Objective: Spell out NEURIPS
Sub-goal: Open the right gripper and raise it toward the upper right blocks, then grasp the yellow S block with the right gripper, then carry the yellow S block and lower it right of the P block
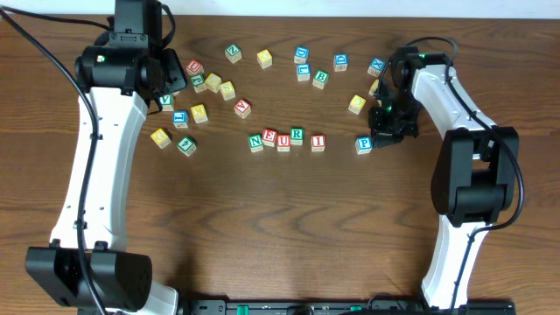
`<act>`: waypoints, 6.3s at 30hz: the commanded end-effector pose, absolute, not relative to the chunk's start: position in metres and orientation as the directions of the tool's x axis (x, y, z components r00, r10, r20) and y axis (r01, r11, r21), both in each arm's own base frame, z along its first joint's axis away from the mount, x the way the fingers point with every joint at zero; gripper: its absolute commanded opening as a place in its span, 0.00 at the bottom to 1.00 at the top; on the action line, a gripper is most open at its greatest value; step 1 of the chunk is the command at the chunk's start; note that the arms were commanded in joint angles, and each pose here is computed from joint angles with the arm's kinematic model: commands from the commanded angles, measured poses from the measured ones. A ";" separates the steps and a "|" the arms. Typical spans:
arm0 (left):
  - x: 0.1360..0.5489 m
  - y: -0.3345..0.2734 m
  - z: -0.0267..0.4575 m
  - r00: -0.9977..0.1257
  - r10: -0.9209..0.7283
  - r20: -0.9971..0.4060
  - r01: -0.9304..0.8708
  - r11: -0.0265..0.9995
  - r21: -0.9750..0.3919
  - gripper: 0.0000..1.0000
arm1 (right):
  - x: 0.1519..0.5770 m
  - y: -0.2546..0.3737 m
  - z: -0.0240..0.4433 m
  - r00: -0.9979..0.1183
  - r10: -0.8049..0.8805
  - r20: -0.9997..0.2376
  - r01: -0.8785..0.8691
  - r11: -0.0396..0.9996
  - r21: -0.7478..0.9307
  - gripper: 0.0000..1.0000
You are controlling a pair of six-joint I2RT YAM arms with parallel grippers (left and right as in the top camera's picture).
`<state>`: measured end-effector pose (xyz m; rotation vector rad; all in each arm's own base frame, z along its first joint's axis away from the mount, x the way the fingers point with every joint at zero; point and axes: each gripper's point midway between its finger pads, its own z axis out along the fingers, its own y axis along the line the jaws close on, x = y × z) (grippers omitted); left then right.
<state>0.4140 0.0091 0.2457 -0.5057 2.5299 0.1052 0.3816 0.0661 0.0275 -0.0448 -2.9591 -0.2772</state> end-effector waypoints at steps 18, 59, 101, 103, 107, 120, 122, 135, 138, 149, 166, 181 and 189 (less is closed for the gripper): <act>0.412 0.013 0.246 -0.776 -0.326 -0.540 -0.377 0.926 -0.016 0.66 | 0.379 0.100 0.012 -0.987 -0.073 0.143 -0.042 0.978 0.206 0.09; 0.417 0.012 0.250 -0.762 -0.326 -0.559 -0.377 0.926 -0.027 0.67 | 0.504 0.092 0.109 -0.925 0.265 -0.271 0.210 0.954 0.216 0.36; 0.417 0.012 0.250 -0.762 -0.326 -0.559 -0.377 0.926 -0.027 0.67 | 0.534 0.039 0.004 -0.855 0.423 -0.301 0.432 0.901 0.040 0.39; 0.417 0.012 0.250 -0.762 -0.326 -0.559 -0.377 0.926 -0.027 0.67 | 0.535 0.039 0.004 -0.858 0.415 -0.302 0.424 0.905 0.037 0.36; 0.417 0.012 0.250 -0.762 -0.327 -0.559 -0.377 0.926 -0.027 0.67 | 0.538 0.040 0.004 -0.862 0.399 -0.313 0.408 0.912 0.038 0.29; 0.417 0.012 0.250 -0.762 -0.327 -0.559 -0.377 0.926 -0.027 0.67 | 0.534 0.041 0.019 -0.875 0.372 -0.311 0.378 0.925 0.043 0.17; 0.417 0.012 0.250 -0.762 -0.327 -0.559 -0.377 0.926 -0.027 0.67 | 0.536 0.042 0.033 -0.876 0.352 -0.329 0.354 0.934 0.054 0.17; 0.417 0.012 0.250 -0.762 -0.326 -0.559 -0.377 0.926 -0.027 0.67 | 0.511 0.081 0.133 -0.911 0.177 -0.371 0.110 0.975 0.195 0.20; 0.417 0.012 0.250 -0.762 -0.326 -0.559 -0.377 0.926 -0.027 0.67 | 0.489 0.095 0.128 -0.946 0.144 -0.291 0.086 0.975 0.205 0.20; 0.417 0.012 0.250 -0.762 -0.326 -0.559 -0.377 0.926 -0.027 0.67 | 0.430 0.133 0.089 -0.999 -0.004 -0.051 -0.011 0.991 0.131 0.19; 0.417 0.012 0.250 -0.762 -0.327 -0.559 -0.377 0.926 -0.027 0.67 | 0.403 0.133 0.027 -0.994 -0.047 0.095 -0.046 0.999 0.012 0.23; 0.417 0.012 0.250 -0.762 -0.327 -0.559 -0.377 0.926 -0.027 0.67 | 0.394 0.136 0.010 -0.992 -0.059 0.111 -0.058 0.998 0.008 0.29; 0.417 0.012 0.250 -0.762 -0.326 -0.559 -0.377 0.926 -0.027 0.67 | 0.391 0.142 0.010 -0.991 -0.075 0.114 -0.075 0.997 0.007 0.35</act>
